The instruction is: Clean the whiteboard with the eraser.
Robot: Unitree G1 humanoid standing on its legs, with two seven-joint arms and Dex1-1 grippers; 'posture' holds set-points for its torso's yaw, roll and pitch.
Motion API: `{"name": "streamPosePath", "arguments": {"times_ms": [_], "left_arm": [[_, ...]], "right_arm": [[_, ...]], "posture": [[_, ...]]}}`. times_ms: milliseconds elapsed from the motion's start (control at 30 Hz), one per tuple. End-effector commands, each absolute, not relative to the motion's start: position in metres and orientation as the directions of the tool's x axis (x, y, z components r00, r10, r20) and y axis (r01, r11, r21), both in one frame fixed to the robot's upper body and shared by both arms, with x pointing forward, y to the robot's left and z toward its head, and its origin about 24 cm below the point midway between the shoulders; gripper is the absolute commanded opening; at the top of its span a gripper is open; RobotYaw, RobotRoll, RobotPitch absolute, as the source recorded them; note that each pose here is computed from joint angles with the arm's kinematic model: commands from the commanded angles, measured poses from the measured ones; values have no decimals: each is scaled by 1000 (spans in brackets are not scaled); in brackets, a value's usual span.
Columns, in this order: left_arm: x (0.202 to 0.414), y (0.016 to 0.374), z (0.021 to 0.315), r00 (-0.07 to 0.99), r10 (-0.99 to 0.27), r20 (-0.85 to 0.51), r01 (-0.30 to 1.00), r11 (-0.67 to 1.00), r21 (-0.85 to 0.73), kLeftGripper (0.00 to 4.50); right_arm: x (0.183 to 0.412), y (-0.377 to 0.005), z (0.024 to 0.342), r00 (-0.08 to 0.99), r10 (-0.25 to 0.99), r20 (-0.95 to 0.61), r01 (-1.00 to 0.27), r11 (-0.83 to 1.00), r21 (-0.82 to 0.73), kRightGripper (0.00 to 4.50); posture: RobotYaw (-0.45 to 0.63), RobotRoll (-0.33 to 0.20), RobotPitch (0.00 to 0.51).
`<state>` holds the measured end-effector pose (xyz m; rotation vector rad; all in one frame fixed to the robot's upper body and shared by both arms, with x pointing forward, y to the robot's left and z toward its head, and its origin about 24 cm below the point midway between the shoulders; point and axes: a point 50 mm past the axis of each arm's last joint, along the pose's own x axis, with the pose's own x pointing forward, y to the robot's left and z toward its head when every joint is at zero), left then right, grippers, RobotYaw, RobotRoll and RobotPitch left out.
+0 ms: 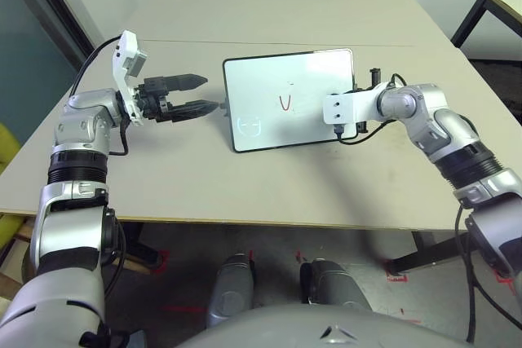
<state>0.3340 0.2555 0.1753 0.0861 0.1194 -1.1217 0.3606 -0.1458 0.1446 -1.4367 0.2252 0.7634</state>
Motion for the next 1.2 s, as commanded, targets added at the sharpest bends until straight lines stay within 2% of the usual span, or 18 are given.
{"name": "streamPosePath", "arguments": {"times_ms": [33,300,600,1200], "left_arm": [[335,252,177,413,-898,-153,909,416,20,4500],[335,254,177,418,-896,-153,907,420,20,4500],[334,254,176,420,-895,-152,906,423,17,4500],[334,253,175,423,-895,-140,905,424,25,4500]], "right_arm": [[360,-128,146,735,375,-564,-585,-68,-808,348],[358,-95,156,710,460,-534,-566,-78,-820,348],[352,-91,177,705,493,-510,-551,-71,-831,348],[362,-74,155,708,471,-526,-523,-151,-839,348]], "posture": [[161,0,40],[171,0,40],[165,0,39],[176,0,33]]}}
